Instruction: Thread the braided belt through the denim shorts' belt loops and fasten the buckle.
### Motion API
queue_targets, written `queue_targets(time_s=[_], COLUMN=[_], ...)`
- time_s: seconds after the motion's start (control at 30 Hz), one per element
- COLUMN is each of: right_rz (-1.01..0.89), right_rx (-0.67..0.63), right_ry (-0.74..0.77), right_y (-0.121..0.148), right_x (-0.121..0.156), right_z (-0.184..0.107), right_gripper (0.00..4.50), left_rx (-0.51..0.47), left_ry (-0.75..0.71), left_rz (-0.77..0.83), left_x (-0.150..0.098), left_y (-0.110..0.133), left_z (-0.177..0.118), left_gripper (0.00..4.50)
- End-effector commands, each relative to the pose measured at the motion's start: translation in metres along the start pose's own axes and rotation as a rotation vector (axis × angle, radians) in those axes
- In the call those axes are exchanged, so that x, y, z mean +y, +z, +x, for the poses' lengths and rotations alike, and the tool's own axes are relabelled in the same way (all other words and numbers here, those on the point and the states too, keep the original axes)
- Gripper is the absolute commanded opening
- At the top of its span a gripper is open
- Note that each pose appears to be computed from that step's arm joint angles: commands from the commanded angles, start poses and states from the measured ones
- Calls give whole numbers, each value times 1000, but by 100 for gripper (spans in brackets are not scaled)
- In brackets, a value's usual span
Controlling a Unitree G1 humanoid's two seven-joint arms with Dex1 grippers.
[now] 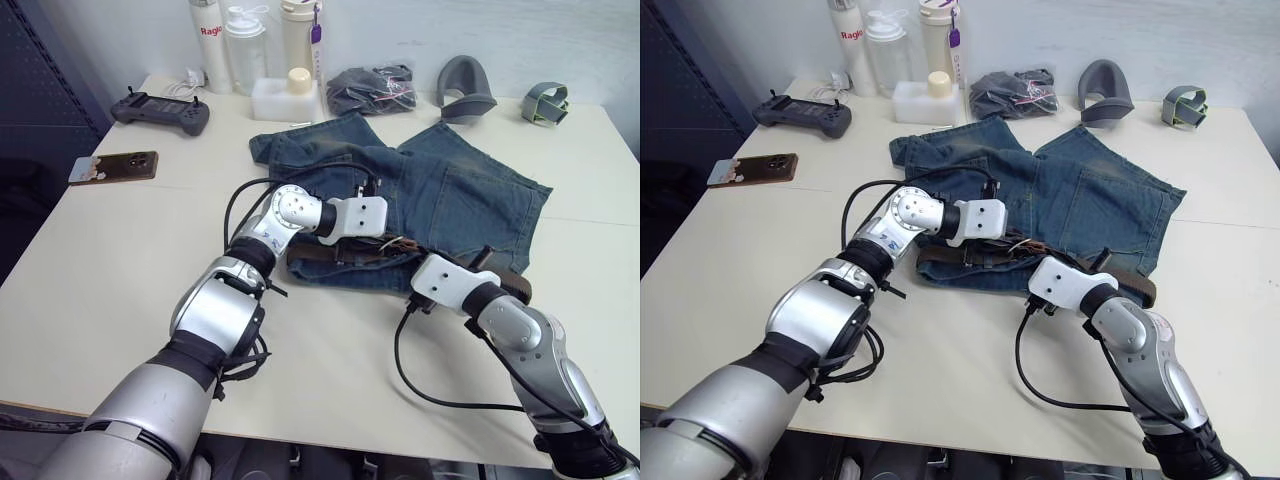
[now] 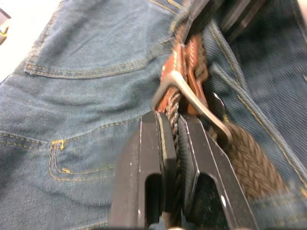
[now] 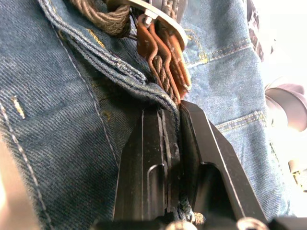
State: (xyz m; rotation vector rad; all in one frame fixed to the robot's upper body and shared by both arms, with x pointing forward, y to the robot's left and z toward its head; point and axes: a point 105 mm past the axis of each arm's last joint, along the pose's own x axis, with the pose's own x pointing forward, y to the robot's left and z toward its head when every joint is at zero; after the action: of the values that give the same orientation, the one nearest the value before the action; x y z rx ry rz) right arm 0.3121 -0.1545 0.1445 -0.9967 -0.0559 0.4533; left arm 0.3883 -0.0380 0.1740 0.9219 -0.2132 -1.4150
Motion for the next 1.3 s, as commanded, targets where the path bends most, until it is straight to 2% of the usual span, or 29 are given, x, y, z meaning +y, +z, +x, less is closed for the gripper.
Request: queue_targets(time_s=[0.03,0.2,0.23,0.33,0.37,0.5,0.53,0.67,0.77,0.9,1.17,1.27,1.3], right_rz=[-11,60,79,102,111,237,248,145,45,-8,-25,-26,-26], right_rx=[-111,-117,-120,-108,-103,-108,-111,-70,-19,-21,-66,-88,-93], right_ry=[67,56,47,12,-2,-12,-12,-4,35,79,80,82,87], right_y=[27,25,24,18,16,14,14,7,-4,-11,-5,0,1], right_x=[14,3,-2,-20,-26,-48,-50,-70,-67,-57,-52,-49,-47], right_z=[1,-9,-13,-26,-30,-46,-47,-42,-36,-18,-8,-4,-3], right_gripper=[4,4,70,177,249,427,440,440,440,440,440,357,314], left_rx=[-147,-136,-130,-112,-109,-104,-103,-102,-105,-102,-96,-97,-97], left_ry=[0,5,6,7,7,7,7,-7,-2,3,10,8,7], left_rz=[51,29,22,16,18,21,22,33,33,37,39,40,40], left_x=[0,-4,-5,-6,-7,-8,-8,-10,-8,-7,-4,-5,-5], left_y=[42,32,29,23,23,21,21,22,23,23,21,21,22], left_z=[25,22,20,19,18,19,19,20,20,19,15,15,15], left_gripper=[0,0,0,0,0,0,0,0,0,0,0,0,0])
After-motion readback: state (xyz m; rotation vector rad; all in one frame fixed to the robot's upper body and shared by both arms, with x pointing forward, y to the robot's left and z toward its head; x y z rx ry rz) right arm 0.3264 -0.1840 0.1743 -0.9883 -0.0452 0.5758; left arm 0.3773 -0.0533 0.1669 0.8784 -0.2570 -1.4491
